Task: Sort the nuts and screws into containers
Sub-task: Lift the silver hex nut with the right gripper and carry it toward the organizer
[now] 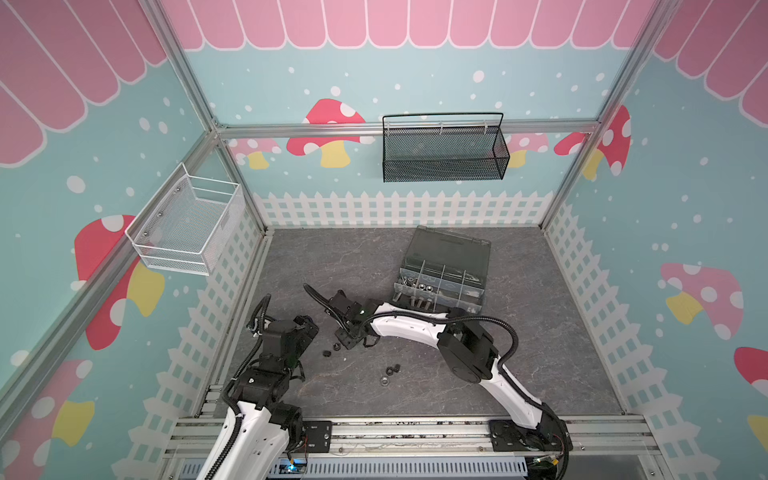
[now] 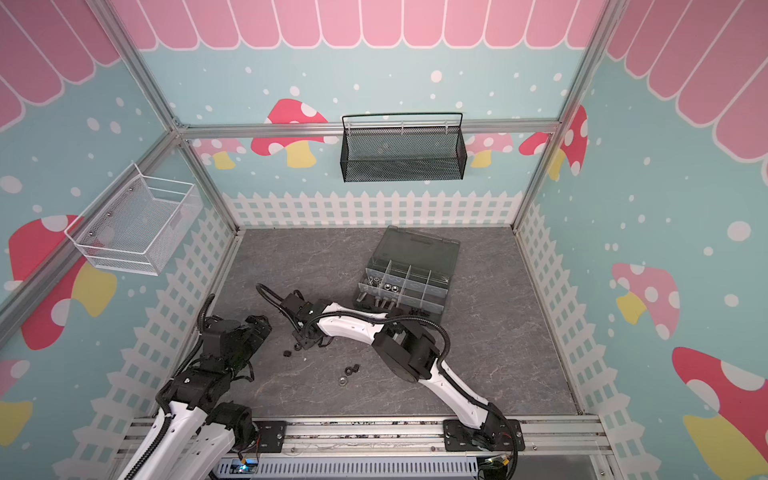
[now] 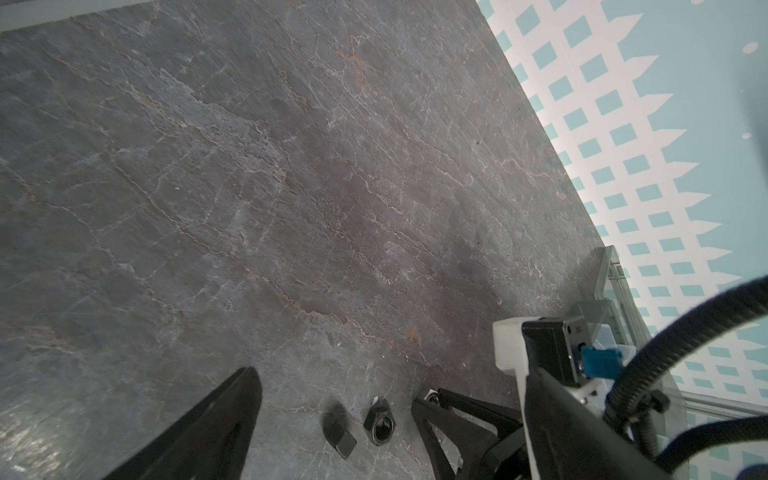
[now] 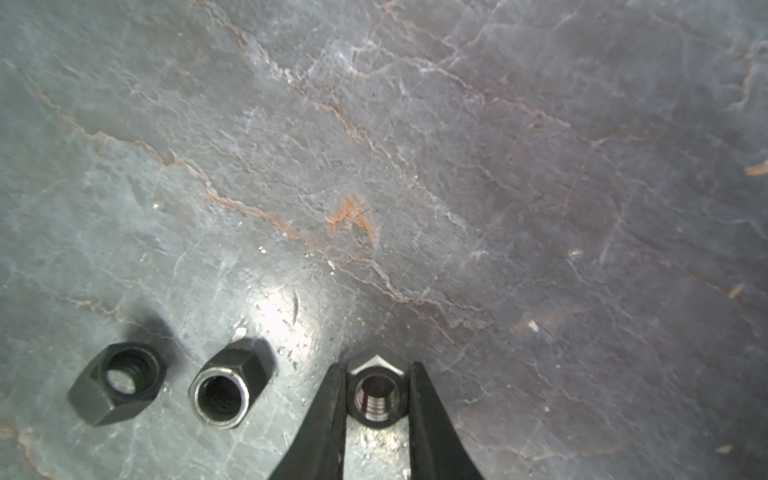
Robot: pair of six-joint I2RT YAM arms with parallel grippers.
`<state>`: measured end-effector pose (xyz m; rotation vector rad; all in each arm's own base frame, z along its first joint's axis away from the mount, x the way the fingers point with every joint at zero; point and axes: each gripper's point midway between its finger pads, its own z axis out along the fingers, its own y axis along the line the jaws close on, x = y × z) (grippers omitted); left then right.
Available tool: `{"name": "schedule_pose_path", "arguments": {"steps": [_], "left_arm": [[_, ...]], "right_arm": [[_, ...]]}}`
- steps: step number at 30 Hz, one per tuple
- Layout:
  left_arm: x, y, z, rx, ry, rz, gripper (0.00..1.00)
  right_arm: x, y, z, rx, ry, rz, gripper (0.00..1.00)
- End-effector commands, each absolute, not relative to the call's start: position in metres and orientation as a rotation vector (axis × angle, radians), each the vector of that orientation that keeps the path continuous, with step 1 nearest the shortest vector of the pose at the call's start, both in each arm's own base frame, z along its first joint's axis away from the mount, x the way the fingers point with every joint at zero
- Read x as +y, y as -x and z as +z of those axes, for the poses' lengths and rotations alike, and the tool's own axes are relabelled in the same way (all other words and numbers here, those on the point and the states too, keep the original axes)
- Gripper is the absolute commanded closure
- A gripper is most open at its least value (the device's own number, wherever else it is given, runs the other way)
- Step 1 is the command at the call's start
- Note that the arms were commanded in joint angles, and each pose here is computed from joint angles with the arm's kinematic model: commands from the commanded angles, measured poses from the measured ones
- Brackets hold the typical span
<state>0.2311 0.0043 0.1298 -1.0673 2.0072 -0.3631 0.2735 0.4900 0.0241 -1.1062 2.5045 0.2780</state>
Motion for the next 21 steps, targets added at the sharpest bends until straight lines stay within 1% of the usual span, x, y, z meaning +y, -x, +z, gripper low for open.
{"name": "schedule_pose_path", "arguments": {"steps": [1, 5, 8, 12, 21], "left_arm": [[0.012, -0.228, 0.132, 1.995, 1.078, -0.313, 0.00], [0.013, -0.230, 0.135, 1.994, 1.072, -0.311, 0.00], [0.013, -0.230, 0.137, 1.990, 1.070, -0.312, 0.00], [0.012, -0.231, 0.139, 1.990, 1.065, -0.320, 0.00], [0.009, -0.233, 0.140, 1.997, 1.065, -0.332, 0.00]], "right_arm": [[0.472, -0.259, 0.000, 2.588, 1.157, 0.227, 0.81], [0.469, -0.255, -0.005, 2.607, 1.164, 0.238, 0.89], [0.465, -0.254, -0.006, 2.614, 1.162, 0.230, 0.92], [0.457, -0.256, -0.001, 2.617, 1.134, 0.219, 1.00], [0.436, -0.267, 0.029, 2.597, 1.013, 0.244, 1.00]]}}
